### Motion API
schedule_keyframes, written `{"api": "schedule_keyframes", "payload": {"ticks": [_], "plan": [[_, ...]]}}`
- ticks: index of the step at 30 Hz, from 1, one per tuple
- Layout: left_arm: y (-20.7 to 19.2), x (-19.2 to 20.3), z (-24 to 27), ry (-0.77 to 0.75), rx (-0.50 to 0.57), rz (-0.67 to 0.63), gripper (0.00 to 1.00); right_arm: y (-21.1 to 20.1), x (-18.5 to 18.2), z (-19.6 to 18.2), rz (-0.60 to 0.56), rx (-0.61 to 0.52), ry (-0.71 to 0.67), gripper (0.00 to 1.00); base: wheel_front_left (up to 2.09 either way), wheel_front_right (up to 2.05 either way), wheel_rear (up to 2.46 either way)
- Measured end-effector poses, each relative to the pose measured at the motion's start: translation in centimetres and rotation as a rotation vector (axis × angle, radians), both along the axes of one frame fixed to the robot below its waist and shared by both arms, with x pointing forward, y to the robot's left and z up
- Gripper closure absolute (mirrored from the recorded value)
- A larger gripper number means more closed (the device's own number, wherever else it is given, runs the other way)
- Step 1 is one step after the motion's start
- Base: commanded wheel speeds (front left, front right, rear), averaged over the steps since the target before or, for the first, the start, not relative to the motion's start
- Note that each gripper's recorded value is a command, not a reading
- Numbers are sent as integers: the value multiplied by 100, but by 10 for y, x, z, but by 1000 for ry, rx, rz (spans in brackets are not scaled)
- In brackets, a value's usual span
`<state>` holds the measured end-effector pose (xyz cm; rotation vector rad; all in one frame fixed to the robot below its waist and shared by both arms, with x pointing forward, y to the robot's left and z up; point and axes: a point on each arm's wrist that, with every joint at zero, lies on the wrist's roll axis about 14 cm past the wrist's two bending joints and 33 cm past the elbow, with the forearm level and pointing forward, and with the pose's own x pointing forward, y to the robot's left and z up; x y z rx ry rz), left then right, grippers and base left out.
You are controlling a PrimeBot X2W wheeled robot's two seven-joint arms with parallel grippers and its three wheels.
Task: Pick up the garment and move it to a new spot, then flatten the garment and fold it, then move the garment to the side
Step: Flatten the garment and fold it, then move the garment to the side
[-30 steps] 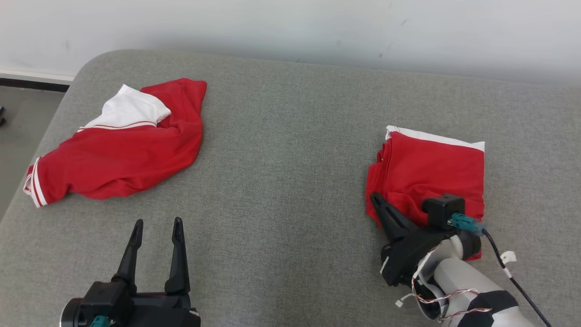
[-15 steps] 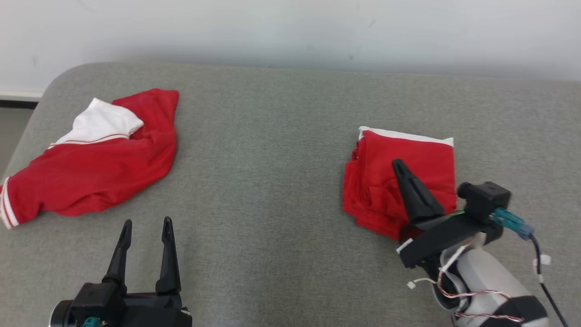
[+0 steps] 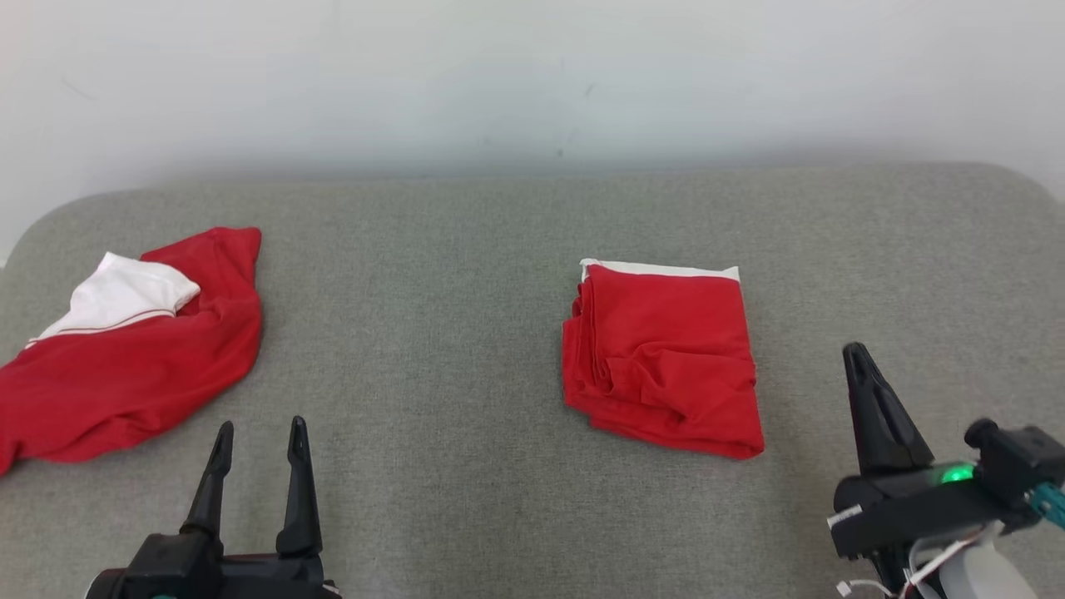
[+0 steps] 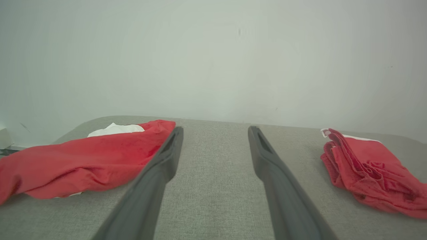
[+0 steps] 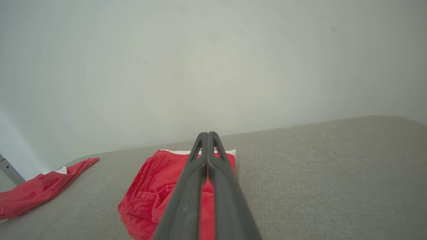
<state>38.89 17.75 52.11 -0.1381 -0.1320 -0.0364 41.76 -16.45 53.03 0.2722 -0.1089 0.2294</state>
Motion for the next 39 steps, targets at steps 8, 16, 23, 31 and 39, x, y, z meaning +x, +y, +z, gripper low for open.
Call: {"api": "schedule_keyframes", "payload": {"ticks": [8, 16, 23, 31, 39], "plan": [[-7, -15, 6, -18, 16, -26, 0, -17, -40, -3, -72, -21, -7, 15, 0, 0, 0], [-4, -34, 3, -12, 52, -27, 0, -12, -63, -21, -77, -55, 35, 0, 0, 0, 0], [5, -44, 3, -11, 74, -3, 0, -2, -66, -29, -58, -67, 55, 0, 0, 0, 0], [11, -49, 1, -4, 84, 13, 0, 0, -67, -32, -56, -69, 64, 0, 0, 0, 0], [12, -49, 1, -3, 84, 16, 0, 1, -67, -34, -57, -64, 69, 0, 0, 0, 0]]}}
